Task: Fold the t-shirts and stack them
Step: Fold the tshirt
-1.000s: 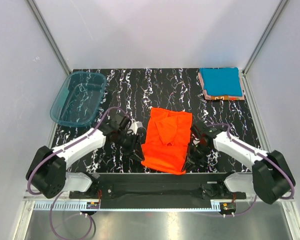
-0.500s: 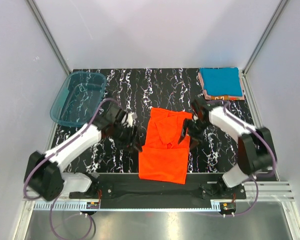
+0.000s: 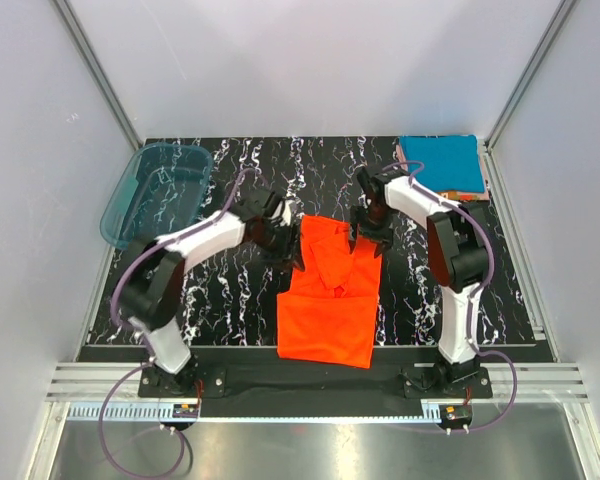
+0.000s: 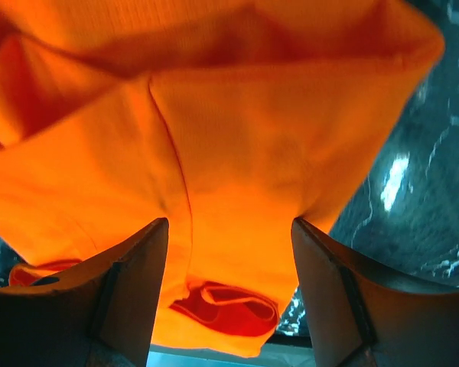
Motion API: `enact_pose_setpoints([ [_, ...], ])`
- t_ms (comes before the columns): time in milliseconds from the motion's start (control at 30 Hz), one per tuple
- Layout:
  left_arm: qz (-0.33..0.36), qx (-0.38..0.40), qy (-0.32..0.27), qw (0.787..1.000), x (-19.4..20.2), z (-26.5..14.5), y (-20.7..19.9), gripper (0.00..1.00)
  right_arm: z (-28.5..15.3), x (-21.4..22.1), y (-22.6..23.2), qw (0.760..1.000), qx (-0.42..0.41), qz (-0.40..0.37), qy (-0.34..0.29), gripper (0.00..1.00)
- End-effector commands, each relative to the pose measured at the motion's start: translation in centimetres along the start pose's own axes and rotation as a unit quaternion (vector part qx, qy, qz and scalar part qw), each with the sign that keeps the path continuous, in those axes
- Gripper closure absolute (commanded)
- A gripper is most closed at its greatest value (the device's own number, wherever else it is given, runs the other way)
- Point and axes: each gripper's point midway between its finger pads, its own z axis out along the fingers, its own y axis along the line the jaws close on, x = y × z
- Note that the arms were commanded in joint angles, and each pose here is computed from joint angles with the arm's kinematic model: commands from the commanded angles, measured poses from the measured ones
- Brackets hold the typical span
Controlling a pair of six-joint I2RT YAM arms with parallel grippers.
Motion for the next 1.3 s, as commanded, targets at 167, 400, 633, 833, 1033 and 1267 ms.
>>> enact_pose_setpoints([
  [167,-0.052,-0.013,-0.014,0.998,-7.1,6.2,1.8,0.46,1.8,-4.3,0.9,0.999,0.016,-0.012,-0.025,0.28],
  [400,-0.111,-0.023,-0.019,0.993,-11.6,7.4,5.9,0.46,2.6,-9.9,4.3,0.998,-0.017,-0.037,-0.052,0.28],
  [633,-0.041,-0.012,-0.063,0.997,-17.0,2.1,3.5,0.42,-1.0,-13.0,6.5,0.995,-0.038,-0.045,-0.075,0.24],
  [833,0.012,-0.017,-0.11,0.994,-15.5,-4.9,0.6,0.37,-6.2,-9.6,5.4,0.994,-0.042,-0.052,-0.089,0.13],
  [1033,0.001,-0.037,-0.053,0.998,-9.6,-5.2,2.4,0.39,-6.4,-4.0,3.5,0.994,-0.058,-0.083,-0.05,0.16],
  [1267,-0.012,-0.056,-0.021,0.998,-5.8,-2.8,5.2,0.51,-5.0,-1.3,3.4,0.992,-0.095,-0.079,-0.035,0.34],
])
